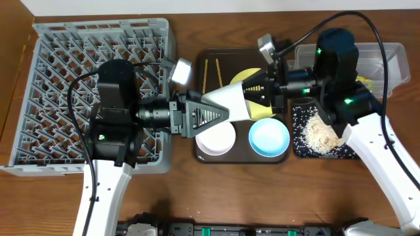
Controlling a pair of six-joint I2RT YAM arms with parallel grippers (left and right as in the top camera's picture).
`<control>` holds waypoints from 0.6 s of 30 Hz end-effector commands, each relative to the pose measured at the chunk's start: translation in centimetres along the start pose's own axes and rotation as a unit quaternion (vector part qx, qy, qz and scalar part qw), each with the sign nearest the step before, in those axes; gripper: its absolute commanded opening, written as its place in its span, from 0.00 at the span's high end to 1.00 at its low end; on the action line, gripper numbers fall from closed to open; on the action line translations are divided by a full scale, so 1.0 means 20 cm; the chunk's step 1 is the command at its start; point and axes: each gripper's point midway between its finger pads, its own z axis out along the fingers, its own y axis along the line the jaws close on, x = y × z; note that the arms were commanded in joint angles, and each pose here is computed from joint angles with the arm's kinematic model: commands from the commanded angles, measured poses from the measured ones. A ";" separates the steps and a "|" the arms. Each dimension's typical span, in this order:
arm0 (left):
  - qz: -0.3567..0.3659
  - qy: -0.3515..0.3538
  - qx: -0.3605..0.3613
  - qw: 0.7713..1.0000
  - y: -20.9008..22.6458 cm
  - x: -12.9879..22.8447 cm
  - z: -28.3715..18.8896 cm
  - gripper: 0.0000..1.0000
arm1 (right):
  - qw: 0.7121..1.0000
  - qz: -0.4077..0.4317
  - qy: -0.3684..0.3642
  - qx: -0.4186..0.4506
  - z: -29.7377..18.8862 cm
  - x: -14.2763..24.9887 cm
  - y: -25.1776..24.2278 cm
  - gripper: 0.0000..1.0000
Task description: Sort waste into correct bins and load items into the dishwasher
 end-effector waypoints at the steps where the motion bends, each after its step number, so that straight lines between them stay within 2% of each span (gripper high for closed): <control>1: 0.013 0.011 0.023 1.000 -0.08 0.01 0.00 0.07 | 1.000 0.003 -0.010 0.014 -0.05 -0.03 -0.04 0.99; 4: 0.022 0.009 0.022 0.999 -0.08 0.00 0.00 0.14 | 1.000 0.004 -0.008 0.009 -0.05 -0.03 -0.03 0.99; 8: 0.030 0.007 0.020 0.999 -0.08 -0.01 0.00 0.34 | 1.000 0.004 -0.006 0.002 -0.05 -0.02 -0.02 0.99; 16: 0.029 -0.023 -0.029 0.999 0.01 -0.06 0.00 0.36 | 1.000 0.005 -0.003 -0.006 -0.05 -0.02 0.00 0.98; 18: 0.026 -0.036 -0.051 0.998 0.04 -0.08 -0.01 0.36 | 1.000 0.006 -0.002 -0.010 -0.05 -0.02 0.00 0.68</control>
